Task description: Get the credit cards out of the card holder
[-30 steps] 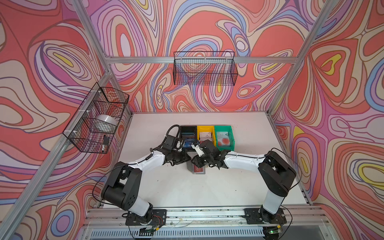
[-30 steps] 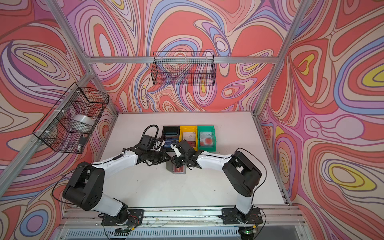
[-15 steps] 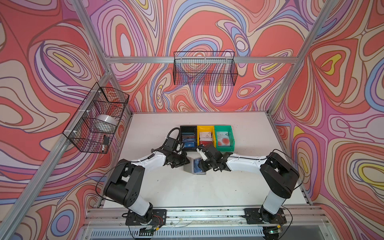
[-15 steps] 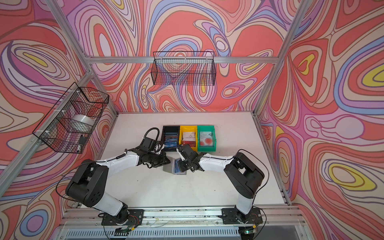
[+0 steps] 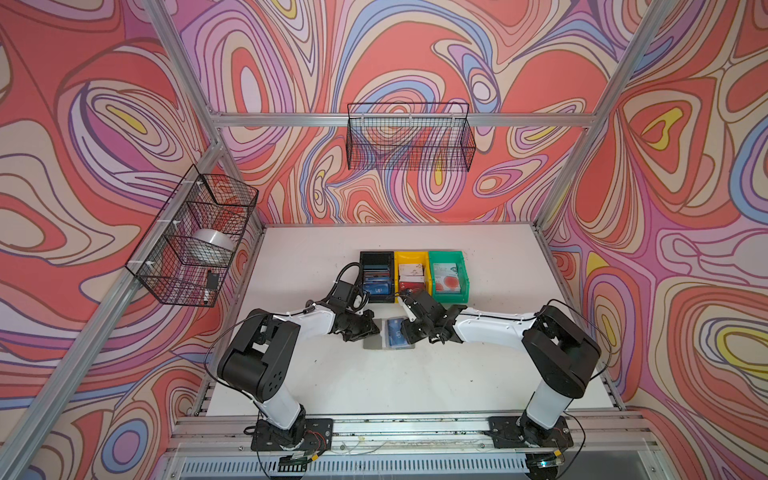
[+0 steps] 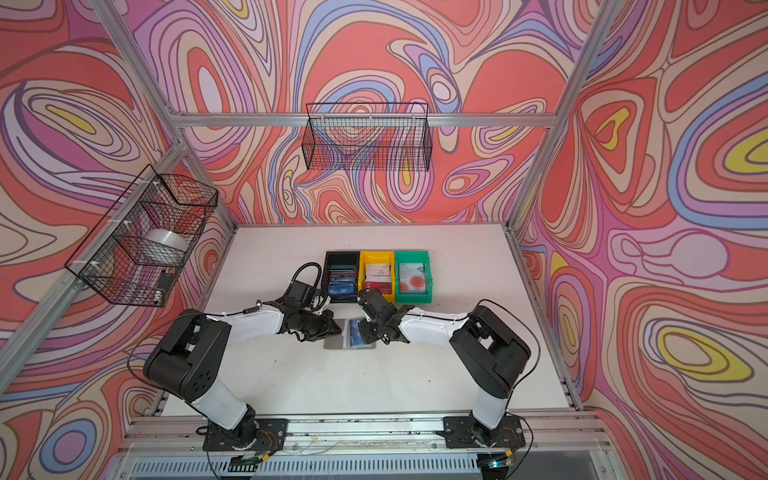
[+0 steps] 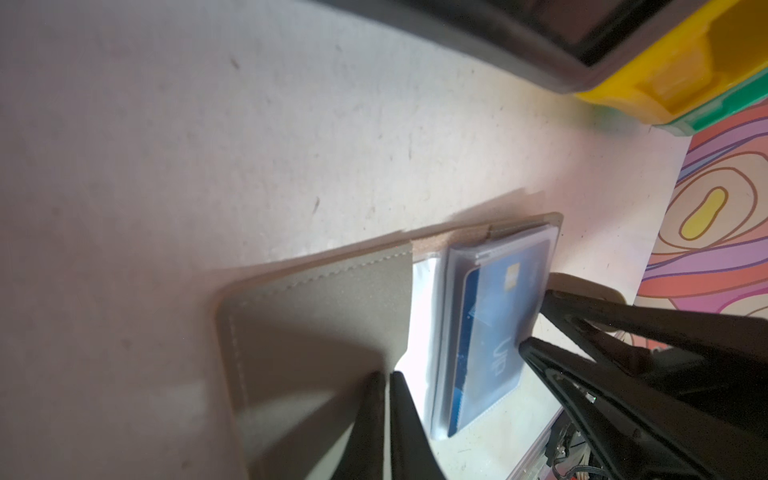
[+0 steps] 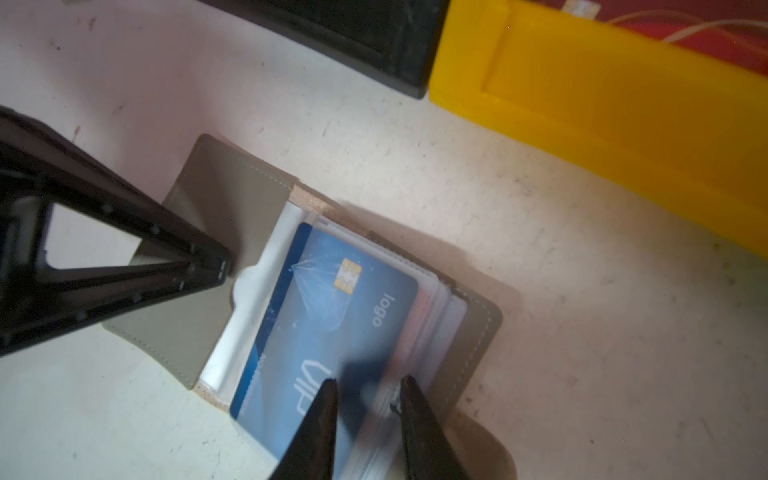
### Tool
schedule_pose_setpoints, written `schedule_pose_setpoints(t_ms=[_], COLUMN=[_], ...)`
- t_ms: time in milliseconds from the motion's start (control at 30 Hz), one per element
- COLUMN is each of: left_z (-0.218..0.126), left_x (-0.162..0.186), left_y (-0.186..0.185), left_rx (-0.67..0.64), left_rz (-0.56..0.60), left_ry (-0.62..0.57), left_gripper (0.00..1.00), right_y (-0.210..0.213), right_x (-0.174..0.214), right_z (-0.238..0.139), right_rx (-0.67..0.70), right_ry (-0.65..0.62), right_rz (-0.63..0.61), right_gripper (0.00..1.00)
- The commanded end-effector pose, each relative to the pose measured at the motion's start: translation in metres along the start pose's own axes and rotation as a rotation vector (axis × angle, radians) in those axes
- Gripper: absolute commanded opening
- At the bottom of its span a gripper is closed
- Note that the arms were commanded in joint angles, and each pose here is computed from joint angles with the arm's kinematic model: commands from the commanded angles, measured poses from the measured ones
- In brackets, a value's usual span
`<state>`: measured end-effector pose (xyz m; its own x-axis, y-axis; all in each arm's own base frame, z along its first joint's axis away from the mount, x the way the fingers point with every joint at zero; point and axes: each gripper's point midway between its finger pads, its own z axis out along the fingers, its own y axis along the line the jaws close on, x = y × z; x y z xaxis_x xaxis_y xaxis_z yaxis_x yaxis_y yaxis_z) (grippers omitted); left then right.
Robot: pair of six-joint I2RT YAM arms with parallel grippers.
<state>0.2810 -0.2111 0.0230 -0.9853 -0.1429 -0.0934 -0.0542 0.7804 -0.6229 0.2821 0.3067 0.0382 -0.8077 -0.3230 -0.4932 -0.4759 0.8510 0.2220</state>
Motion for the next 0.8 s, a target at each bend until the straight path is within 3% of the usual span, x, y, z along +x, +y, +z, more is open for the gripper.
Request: schedule_pose_setpoints(t_ms=[0,767], left_z=[0.005,-0.007], left_x=[0.002,-0.005], left_y=[0.006,-0.024], left_rx=[-0.001,0.121], left_rz=[-0.023,0.001], left_ry=[0.011,-0.026], left_gripper=[0.09,0.09], right_y=[-0.002,-0.002], right_x=[0.000,0.016], right_z=[-0.005,0.022], right_rx=[0.024,0.002], right_ry=[-0.004,0.059], right_rz=[0.000,0.018], right_gripper=[0.29,0.22])
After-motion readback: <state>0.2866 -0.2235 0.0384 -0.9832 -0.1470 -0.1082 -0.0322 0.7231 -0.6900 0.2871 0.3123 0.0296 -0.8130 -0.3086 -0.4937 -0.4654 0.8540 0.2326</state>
